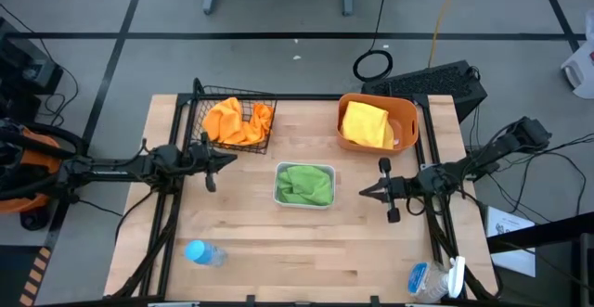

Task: Sort microfiber towel by color & place in baskets
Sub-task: Return to Home Position

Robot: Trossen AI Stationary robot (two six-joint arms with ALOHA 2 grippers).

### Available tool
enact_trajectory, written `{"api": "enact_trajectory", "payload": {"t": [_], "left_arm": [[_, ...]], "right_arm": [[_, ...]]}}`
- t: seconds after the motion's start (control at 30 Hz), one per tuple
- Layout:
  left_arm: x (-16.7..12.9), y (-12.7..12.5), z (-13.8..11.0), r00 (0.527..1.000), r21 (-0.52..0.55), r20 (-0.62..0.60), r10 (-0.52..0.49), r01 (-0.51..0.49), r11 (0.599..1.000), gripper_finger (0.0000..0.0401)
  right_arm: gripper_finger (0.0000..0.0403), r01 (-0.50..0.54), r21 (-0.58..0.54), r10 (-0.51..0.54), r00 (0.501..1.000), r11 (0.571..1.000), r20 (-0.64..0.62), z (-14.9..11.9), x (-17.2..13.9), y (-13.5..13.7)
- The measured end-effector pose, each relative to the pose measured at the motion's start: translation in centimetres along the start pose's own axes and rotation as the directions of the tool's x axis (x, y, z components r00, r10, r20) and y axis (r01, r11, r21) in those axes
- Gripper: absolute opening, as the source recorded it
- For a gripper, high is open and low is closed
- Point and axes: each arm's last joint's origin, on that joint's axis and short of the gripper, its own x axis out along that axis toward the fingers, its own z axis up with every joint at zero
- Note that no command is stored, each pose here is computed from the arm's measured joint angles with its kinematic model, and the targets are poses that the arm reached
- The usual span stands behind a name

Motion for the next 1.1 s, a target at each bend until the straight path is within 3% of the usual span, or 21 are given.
{"api": "enact_trajectory", "payload": {"t": [0.23, 0.6, 0.8, 1.1], "left_arm": [[0.1, 0.1, -0.5, 1.000, 0.024, 0.021, 0.020, -0.021, 0.999, 0.0000], [0.1, -0.1, -1.3, 1.000, 0.023, 0.003, 0.028, -0.028, 0.999, 0.0000], [0.0, -0.5, -1.2, 1.000, 0.024, 0.015, -0.004, 0.004, 1.000, 0.0000], [-0.1, -0.8, -1.2, 0.999, 0.024, 0.019, 0.026, -0.026, 0.999, 0.0000]], "right_arm": [[0.0000, 0.040, -0.002, -0.040, 0.999, 0.999, -0.001, -0.6, -0.2, -0.9], [0.0000, 0.002, -0.038, -0.002, 1.000, 0.999, 0.010, -0.5, 0.0, -1.7], [0.0000, 0.053, -0.057, -0.052, 0.999, 0.997, 0.006, -0.6, 0.1, -2.4], [0.0000, 0.092, -0.046, -0.094, 0.995, 0.995, -0.034, -0.9, -0.1, -3.3]]}}
